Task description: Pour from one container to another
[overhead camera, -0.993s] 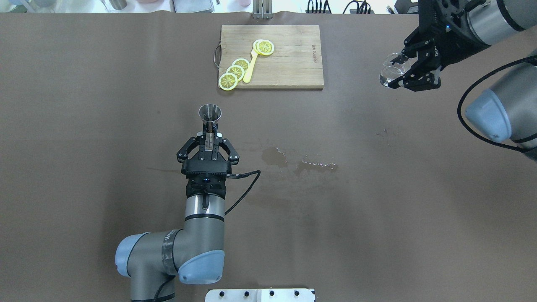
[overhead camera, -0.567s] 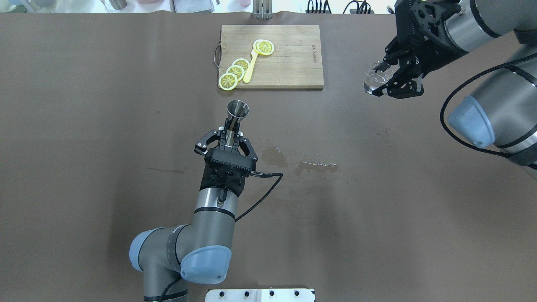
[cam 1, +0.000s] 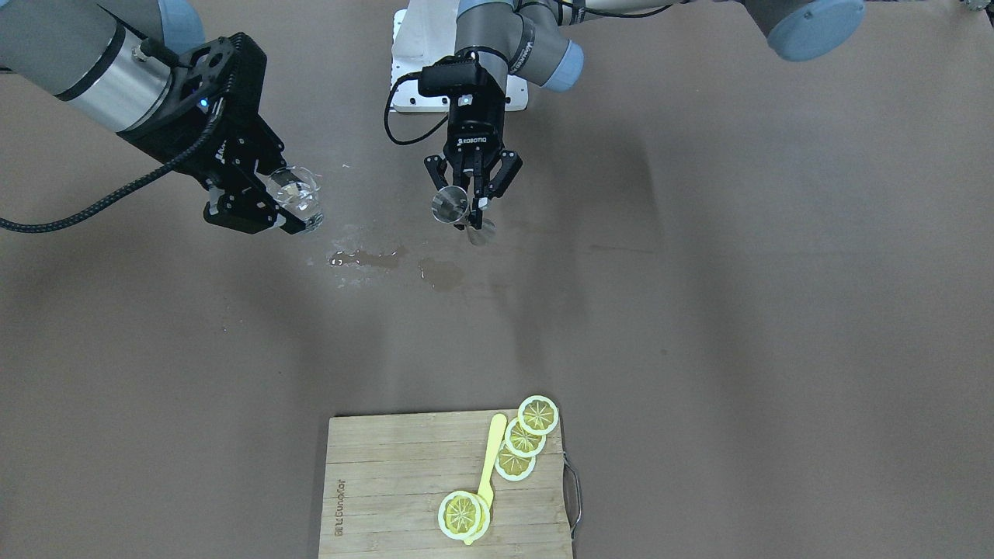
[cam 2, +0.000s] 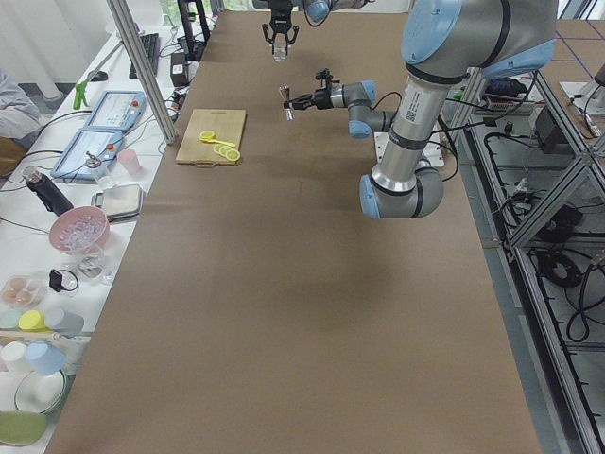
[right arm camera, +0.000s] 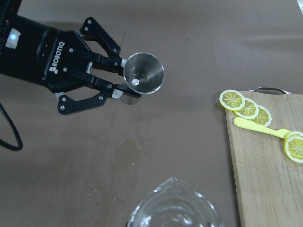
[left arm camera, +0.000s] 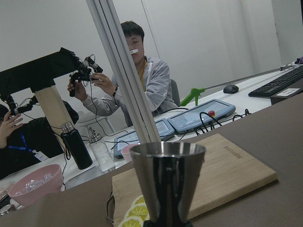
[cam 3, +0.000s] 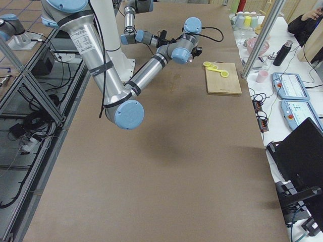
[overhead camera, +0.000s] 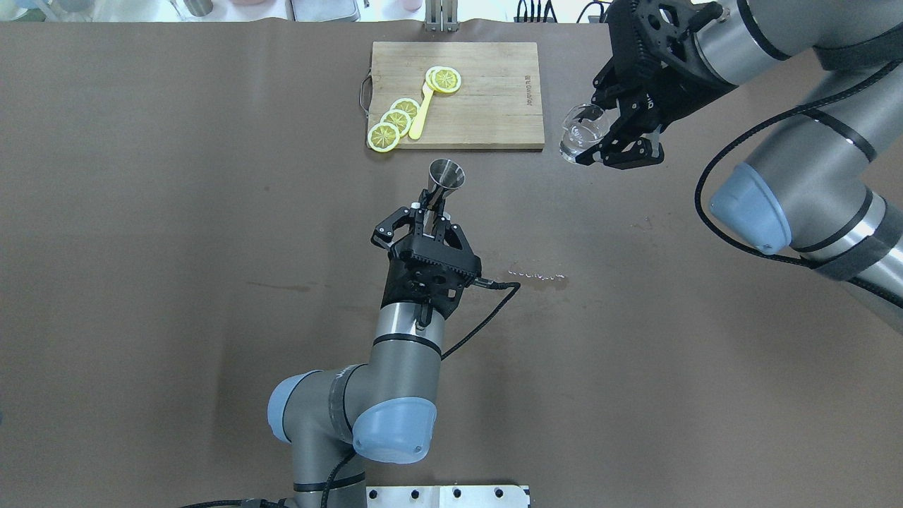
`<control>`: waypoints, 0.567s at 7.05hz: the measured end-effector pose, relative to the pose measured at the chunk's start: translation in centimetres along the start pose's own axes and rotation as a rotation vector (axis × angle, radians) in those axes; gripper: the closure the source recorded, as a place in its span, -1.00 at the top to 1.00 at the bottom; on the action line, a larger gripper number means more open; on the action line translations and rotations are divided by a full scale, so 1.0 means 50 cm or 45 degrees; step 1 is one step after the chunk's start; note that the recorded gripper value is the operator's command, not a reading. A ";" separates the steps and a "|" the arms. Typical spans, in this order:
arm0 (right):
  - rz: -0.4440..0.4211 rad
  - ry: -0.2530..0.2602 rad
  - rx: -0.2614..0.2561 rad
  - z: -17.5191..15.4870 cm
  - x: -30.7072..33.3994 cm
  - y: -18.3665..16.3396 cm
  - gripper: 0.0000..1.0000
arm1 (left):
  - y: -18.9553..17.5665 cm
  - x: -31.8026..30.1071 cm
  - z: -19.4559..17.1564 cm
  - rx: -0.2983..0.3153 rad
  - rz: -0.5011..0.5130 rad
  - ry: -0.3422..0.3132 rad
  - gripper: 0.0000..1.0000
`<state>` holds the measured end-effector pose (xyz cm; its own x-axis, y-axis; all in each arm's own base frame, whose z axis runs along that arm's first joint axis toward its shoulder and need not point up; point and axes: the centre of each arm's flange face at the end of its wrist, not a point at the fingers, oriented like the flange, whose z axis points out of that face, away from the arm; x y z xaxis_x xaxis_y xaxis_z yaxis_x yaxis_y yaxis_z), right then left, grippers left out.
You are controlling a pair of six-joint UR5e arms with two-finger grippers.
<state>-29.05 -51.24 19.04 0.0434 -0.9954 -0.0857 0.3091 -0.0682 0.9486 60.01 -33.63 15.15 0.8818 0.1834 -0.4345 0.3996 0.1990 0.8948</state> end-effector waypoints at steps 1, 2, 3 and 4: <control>-0.006 -0.004 -0.001 0.013 -0.007 -0.014 -1.00 | -0.010 0.007 0.010 0.006 -0.022 0.008 -1.00; 0.000 -0.012 -0.011 0.022 -0.010 -0.023 -1.00 | -0.006 -0.002 0.044 0.010 -0.061 0.024 -1.00; 0.015 -0.021 -0.027 0.027 -0.008 -0.035 -1.00 | -0.004 -0.014 0.082 0.016 -0.095 0.043 -1.00; 0.032 -0.026 -0.049 0.028 -0.001 -0.050 -1.00 | -0.013 -0.013 0.105 0.023 -0.106 0.058 -1.00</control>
<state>-31.17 -51.11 17.12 0.0321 -0.9979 -0.0556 0.3447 -0.0411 0.9378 60.48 -38.92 15.40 0.8330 0.2110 -0.5115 0.4760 0.1981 0.8568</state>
